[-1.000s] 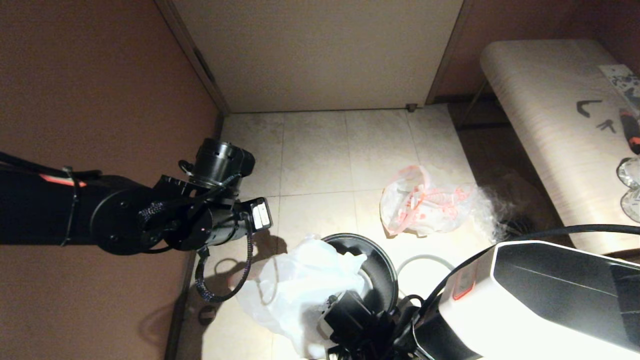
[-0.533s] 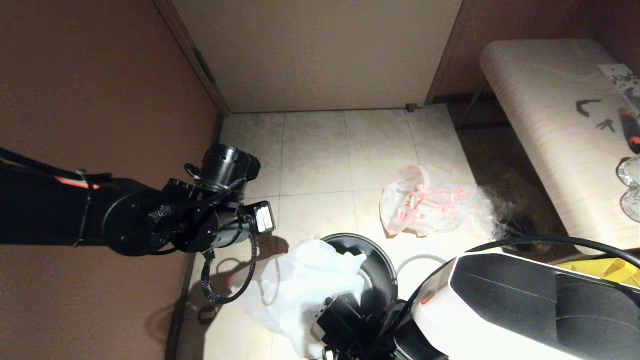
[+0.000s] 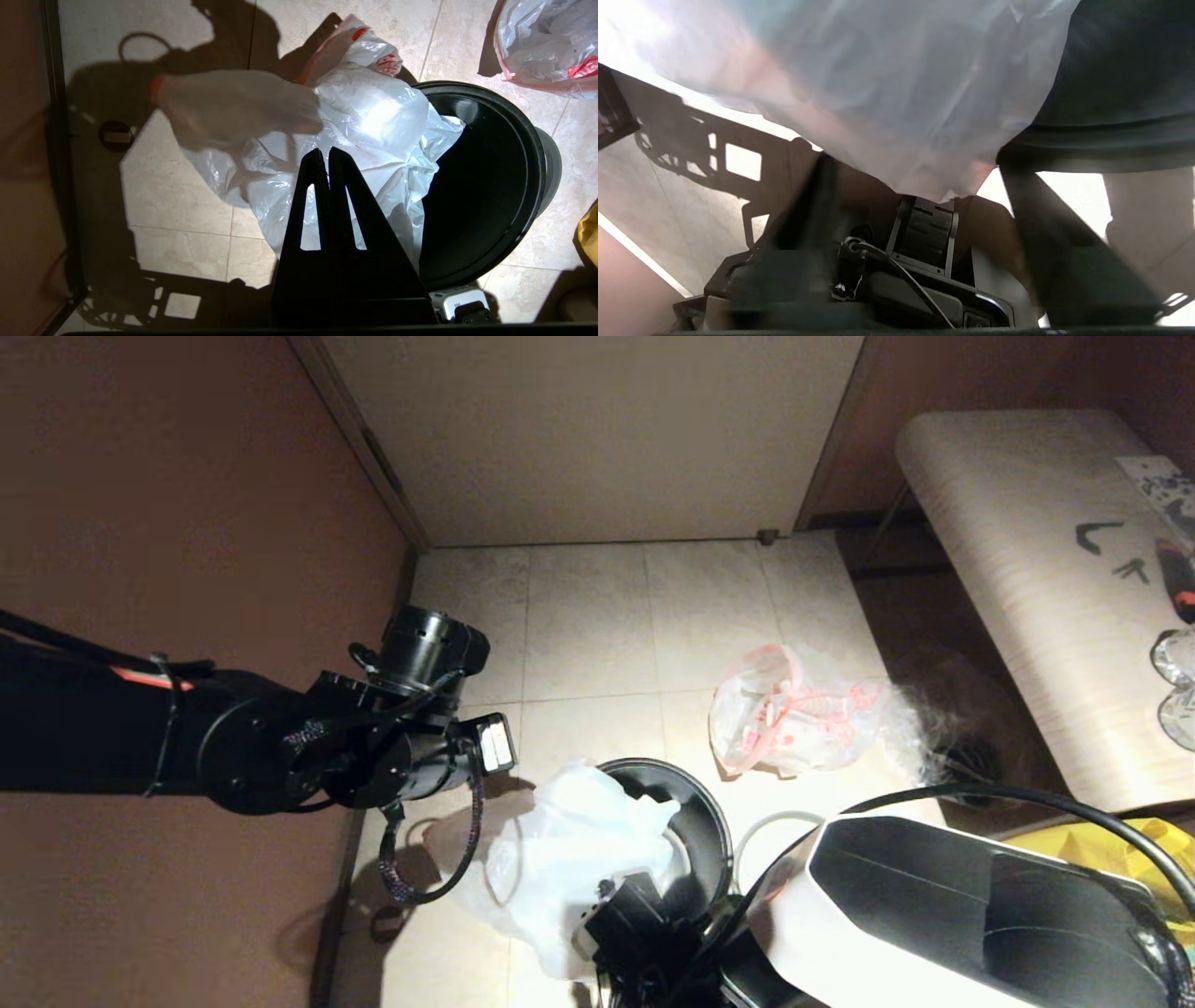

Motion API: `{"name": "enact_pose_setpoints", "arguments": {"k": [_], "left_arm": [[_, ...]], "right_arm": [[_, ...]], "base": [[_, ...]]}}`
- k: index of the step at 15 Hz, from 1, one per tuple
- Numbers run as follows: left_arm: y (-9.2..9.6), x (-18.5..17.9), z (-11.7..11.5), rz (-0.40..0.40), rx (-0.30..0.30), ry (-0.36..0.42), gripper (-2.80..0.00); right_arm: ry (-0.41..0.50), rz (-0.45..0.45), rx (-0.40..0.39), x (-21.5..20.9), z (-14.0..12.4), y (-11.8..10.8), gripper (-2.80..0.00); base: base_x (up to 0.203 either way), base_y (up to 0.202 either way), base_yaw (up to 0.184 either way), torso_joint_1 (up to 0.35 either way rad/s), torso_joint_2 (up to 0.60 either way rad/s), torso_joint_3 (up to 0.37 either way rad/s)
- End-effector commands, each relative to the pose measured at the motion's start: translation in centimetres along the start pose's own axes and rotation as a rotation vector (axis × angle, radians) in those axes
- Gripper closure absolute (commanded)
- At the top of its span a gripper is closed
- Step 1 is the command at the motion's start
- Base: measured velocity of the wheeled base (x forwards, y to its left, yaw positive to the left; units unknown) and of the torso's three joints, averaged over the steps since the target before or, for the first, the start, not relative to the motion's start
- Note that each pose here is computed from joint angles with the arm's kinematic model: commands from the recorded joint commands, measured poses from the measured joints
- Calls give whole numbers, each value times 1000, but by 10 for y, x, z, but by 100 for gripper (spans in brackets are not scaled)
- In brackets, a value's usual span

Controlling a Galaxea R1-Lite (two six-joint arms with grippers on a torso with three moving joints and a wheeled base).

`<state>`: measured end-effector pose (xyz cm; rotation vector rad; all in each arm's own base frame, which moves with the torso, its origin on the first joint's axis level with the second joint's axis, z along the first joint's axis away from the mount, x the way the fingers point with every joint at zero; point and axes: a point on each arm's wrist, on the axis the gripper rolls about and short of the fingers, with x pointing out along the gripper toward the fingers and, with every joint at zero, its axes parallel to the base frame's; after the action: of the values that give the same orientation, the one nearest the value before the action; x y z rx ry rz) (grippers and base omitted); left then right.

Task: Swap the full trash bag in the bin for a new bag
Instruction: Put the new garbage bag on the trash can

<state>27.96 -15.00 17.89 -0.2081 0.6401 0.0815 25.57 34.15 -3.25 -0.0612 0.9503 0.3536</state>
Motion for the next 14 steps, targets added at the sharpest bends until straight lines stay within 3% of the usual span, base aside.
{"name": "enact_pose_setpoints", "arguments": {"k": [1,8,14], "left_arm": [[0,0,0,3,-4,-1,0],[0,1,-1,5,-2,2,0],[0,2,-2,5,2,8,0]], "right_arm": [[3,-3,0,3,-1,1,0],[-10,4,-2,-8,2,4,0],[-68,37,28,-56,24,-3,0]], "base": [[0,0,0,0,0,0],[0,0,0,0,0,0],[0,0,0,0,0,0]]}}
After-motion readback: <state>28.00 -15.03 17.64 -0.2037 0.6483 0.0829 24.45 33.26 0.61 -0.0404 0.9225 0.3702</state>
